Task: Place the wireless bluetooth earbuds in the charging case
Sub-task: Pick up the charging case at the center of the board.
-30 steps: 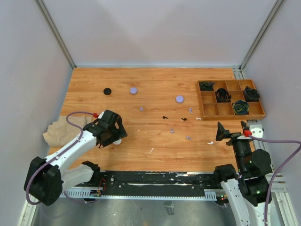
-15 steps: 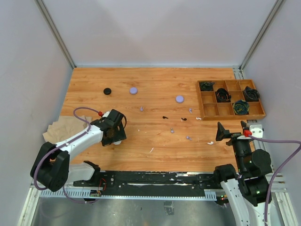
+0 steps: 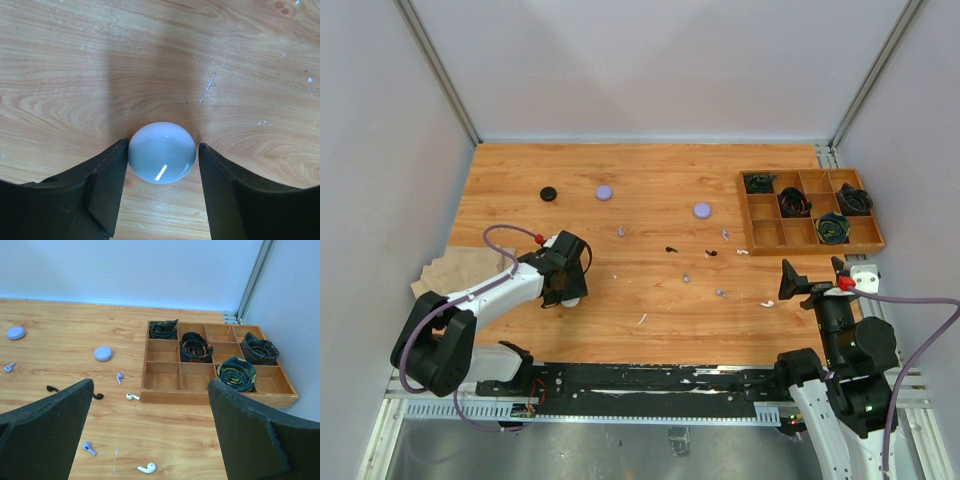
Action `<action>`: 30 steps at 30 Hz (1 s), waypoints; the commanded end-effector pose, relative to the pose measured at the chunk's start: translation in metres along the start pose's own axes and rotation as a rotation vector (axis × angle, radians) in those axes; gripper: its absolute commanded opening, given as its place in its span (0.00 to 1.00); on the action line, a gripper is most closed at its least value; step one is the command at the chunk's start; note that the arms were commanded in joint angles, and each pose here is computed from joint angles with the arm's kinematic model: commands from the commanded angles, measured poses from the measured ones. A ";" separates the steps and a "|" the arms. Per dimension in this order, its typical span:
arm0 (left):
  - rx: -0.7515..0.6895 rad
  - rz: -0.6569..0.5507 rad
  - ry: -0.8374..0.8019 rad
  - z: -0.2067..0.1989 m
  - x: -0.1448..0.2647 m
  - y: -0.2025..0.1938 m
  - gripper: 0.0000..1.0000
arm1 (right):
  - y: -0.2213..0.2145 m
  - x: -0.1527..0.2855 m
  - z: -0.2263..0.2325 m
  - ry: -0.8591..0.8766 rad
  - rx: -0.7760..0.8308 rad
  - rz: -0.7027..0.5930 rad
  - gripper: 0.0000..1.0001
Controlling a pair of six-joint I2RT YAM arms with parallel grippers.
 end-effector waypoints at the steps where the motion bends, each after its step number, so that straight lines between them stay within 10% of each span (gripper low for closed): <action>1: -0.009 0.019 -0.034 -0.003 -0.004 -0.005 0.62 | 0.004 0.002 0.001 0.024 -0.003 -0.035 0.98; 16: -0.059 -0.070 -0.114 -0.019 0.007 -0.001 0.55 | 0.010 -0.006 0.012 0.117 -0.041 -0.016 0.99; 30: -0.225 -0.510 -0.344 -0.057 0.042 0.024 0.52 | 0.018 -0.030 0.034 0.283 -0.121 0.090 0.99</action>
Point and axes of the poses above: each gripper's point midway between its finger pads, its own x axis back along the fingers, its own z axis along the line the jaws close on, y = z × x, the point moved 10 cm from there along x, back along the fingers, and after that the axes turned 6 degrees about -x, right-handed, at the moved point
